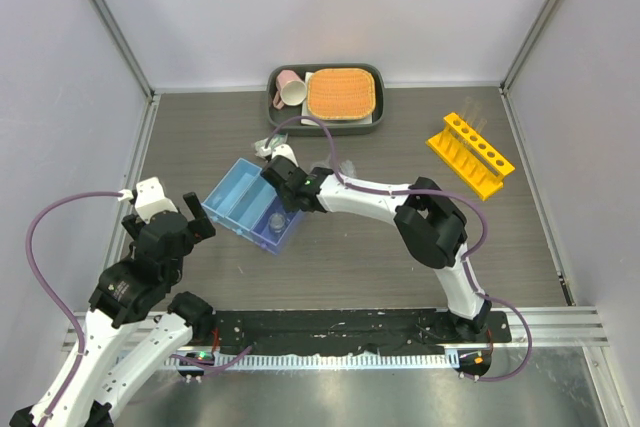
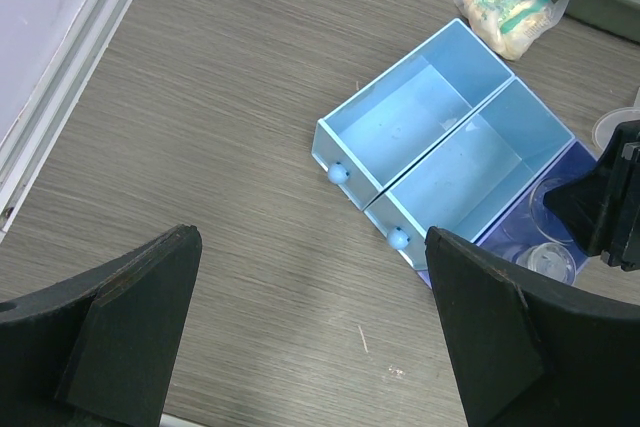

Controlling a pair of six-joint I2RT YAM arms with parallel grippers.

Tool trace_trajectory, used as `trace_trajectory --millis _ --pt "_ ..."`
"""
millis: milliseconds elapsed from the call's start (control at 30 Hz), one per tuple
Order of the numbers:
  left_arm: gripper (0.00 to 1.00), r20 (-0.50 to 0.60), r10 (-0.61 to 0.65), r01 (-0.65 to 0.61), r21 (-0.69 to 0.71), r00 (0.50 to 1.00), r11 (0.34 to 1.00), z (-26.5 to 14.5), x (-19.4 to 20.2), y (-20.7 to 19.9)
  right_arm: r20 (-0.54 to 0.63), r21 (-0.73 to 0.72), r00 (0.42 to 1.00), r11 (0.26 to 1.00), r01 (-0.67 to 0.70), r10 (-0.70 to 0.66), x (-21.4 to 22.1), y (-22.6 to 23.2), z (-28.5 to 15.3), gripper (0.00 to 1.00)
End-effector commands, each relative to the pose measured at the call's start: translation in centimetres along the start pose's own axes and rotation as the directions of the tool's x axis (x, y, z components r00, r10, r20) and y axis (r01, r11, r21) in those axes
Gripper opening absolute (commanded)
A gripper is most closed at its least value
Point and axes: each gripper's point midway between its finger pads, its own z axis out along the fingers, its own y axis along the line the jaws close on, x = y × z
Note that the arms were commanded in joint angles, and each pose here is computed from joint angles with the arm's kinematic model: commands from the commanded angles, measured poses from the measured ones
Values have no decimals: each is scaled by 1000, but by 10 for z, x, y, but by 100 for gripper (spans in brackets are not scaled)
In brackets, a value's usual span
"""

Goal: Organize the chemistry lab equipment

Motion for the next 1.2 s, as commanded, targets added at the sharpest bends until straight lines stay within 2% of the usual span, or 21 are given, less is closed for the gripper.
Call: trace_trajectory --millis 0,167,367,667,933,1100,1167 --pt "100 30 -18 17 17 999 1000 -2 -13 -5 44 -19 998 999 -33 33 -11 2 -6 29" --pt "100 28 -16 16 16 999 1000 -2 -13 -6 55 -15 998 999 -33 34 -14 1 -10 44" --pt "100 28 -17 16 14 999 1000 -1 -12 -6 70 -1 997 999 -33 33 -22 -2 -16 52" --pt "100 27 -15 14 12 1000 1000 -1 -13 -6 121 58 993 998 -7 0 -60 -15 -51 53" --pt "100 24 -13 12 12 1000 1000 0 -12 -6 222 145 975 989 -7 -25 -109 -34 -99 56" --pt "100 22 -10 9 8 1000 1000 0 -12 -6 261 185 964 983 -11 -38 -136 -43 -104 59" --pt "100 23 -11 10 9 1000 1000 0 -12 -6 278 174 960 984 -21 -28 -148 -40 -101 63"
